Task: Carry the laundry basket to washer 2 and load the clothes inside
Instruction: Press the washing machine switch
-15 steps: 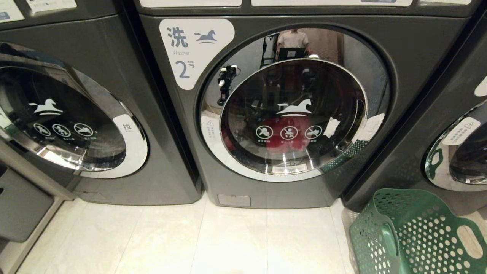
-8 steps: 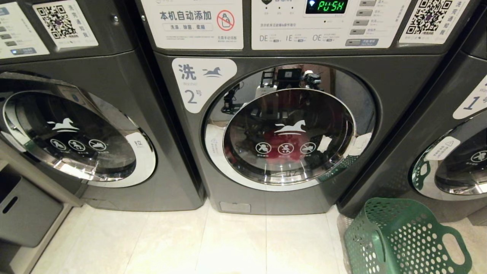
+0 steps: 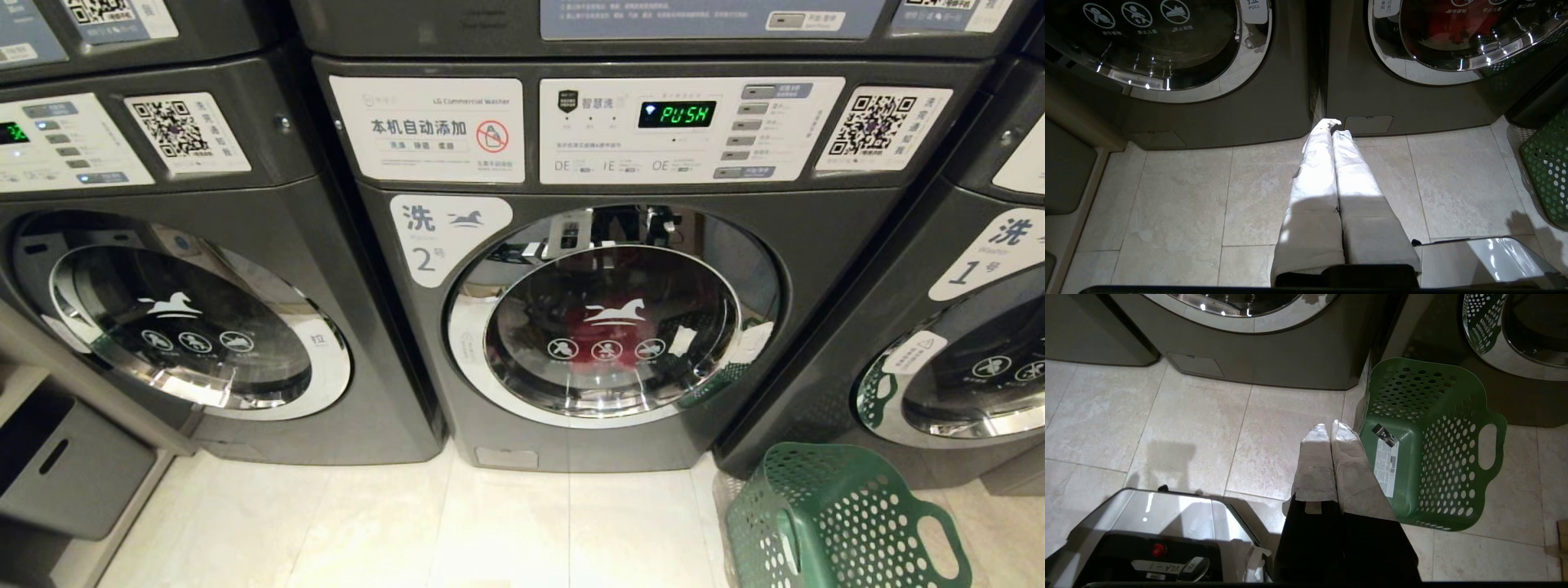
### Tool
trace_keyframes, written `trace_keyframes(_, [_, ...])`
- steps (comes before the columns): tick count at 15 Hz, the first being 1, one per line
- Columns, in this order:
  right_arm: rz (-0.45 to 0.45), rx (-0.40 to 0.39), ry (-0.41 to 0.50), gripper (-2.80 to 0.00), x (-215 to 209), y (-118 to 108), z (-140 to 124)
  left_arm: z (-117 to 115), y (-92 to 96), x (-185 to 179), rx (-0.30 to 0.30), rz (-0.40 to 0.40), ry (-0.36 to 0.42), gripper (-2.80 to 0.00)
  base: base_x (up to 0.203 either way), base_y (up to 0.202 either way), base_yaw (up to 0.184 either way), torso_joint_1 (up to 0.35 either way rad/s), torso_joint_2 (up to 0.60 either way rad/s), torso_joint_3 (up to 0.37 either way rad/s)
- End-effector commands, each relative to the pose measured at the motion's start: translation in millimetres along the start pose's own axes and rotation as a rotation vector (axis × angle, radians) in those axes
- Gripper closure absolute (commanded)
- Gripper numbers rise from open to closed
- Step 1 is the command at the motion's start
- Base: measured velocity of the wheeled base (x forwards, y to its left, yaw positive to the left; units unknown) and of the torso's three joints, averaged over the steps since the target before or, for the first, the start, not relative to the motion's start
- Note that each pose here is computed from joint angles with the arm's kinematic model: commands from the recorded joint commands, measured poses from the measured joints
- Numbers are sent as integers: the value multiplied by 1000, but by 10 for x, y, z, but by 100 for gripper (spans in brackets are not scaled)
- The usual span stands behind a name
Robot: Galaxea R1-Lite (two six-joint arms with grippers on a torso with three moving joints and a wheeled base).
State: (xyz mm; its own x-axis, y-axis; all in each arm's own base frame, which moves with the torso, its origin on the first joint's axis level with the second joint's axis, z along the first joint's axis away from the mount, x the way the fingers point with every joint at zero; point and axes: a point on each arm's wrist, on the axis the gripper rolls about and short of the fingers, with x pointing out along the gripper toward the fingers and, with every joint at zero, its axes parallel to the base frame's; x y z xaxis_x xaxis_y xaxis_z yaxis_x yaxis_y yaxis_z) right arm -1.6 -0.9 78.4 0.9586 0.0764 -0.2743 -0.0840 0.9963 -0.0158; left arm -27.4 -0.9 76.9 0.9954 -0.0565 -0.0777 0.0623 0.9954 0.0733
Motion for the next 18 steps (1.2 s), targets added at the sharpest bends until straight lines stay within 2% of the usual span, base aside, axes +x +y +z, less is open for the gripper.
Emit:
trace_keyframes(1, [0,-1,3,0,2,0,-4,-2,0,-1,1,0,-1,0,0,0,0,196,-494,-308])
trace_keyframes(14, [-1,1,3,0,2,0,-4,-2,0,-1,1,0,-1,0,0,0,0,226,-529,-304])
trace_keyframes(17, [0,5,-3,0,1,0,3,-2,0,-1,1,0,-1,0,0,0,0,66,-148,-81])
trace_keyframes(18, [9,-25,-1,0,2,2,0,-2,-1,-1,2,-2,-1,0,0,0,0,20,-33,-25])
